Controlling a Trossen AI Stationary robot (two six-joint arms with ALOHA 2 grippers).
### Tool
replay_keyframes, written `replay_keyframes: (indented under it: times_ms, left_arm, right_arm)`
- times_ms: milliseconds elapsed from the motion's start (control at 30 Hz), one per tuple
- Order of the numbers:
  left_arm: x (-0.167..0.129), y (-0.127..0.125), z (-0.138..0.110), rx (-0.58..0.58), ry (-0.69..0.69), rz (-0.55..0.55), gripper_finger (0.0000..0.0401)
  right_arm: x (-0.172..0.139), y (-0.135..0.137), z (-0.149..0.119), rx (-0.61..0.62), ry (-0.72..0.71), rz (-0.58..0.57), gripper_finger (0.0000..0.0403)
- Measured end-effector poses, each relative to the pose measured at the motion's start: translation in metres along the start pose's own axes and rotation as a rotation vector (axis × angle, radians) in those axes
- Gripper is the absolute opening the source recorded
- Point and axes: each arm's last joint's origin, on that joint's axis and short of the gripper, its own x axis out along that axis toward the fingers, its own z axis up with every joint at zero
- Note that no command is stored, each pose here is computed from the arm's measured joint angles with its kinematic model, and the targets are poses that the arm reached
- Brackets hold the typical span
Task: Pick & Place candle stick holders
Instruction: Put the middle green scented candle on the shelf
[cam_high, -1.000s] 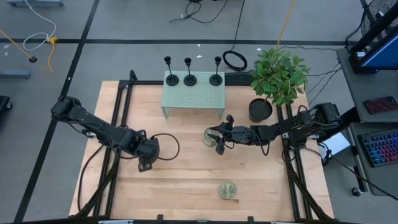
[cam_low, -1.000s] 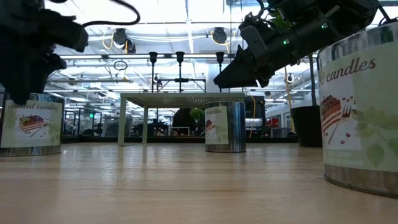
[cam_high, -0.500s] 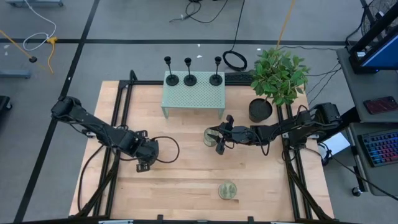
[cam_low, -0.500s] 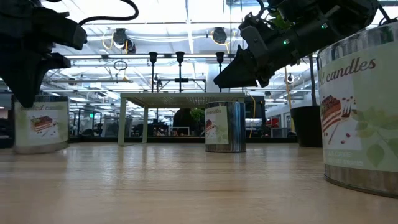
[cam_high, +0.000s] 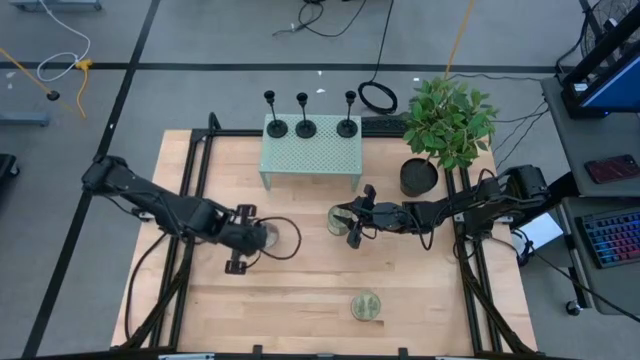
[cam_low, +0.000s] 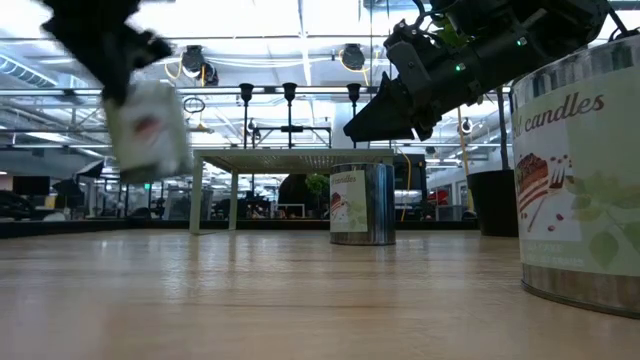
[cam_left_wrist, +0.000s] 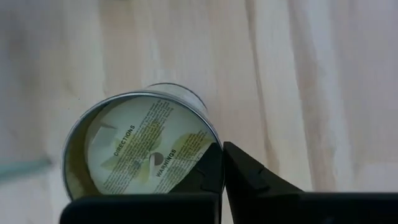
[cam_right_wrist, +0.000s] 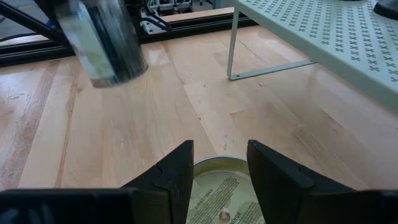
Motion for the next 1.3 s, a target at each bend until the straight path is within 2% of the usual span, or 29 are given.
replay_keyframes:
  times_ms: [200, 367, 567, 800, 1000, 1300]
  left_arm:
    - [-0.045, 0.027, 0.03, 0.095, -0.103, 0.056, 0.0004]
    - [-0.071, 0.067, 0.041, 0.058, -0.139, 0.137, 0.0004]
    - [-0.07, 0.125, 0.042, -0.039, -0.037, 0.199, 0.0003]
    - [-0.051, 0.182, 0.038, -0.149, 0.061, 0.194, 0.0003]
    - [-0.041, 0.202, 0.036, -0.179, 0.081, 0.194, 0.0002]
    - [-0.047, 0.2, 0.034, -0.179, 0.07, 0.172, 0.0004]
  right_arm:
    - [0.0, 0.0, 0.0, 0.0, 0.0, 0.0, 0.0141]
    - [0.0, 0.0, 0.0, 0.0, -0.001, 0.0, 0.0141]
    - [0.0, 0.0, 0.001, 0.005, -0.012, 0.003, 0.0141]
    - [0.0, 0.0, 0.001, 0.006, -0.013, 0.003, 0.0141]
    - [0.0, 0.0, 0.001, 0.002, -0.013, 0.003, 0.0141]
    - [0.0, 0.0, 0.001, 0.001, -0.013, 0.003, 0.0141]
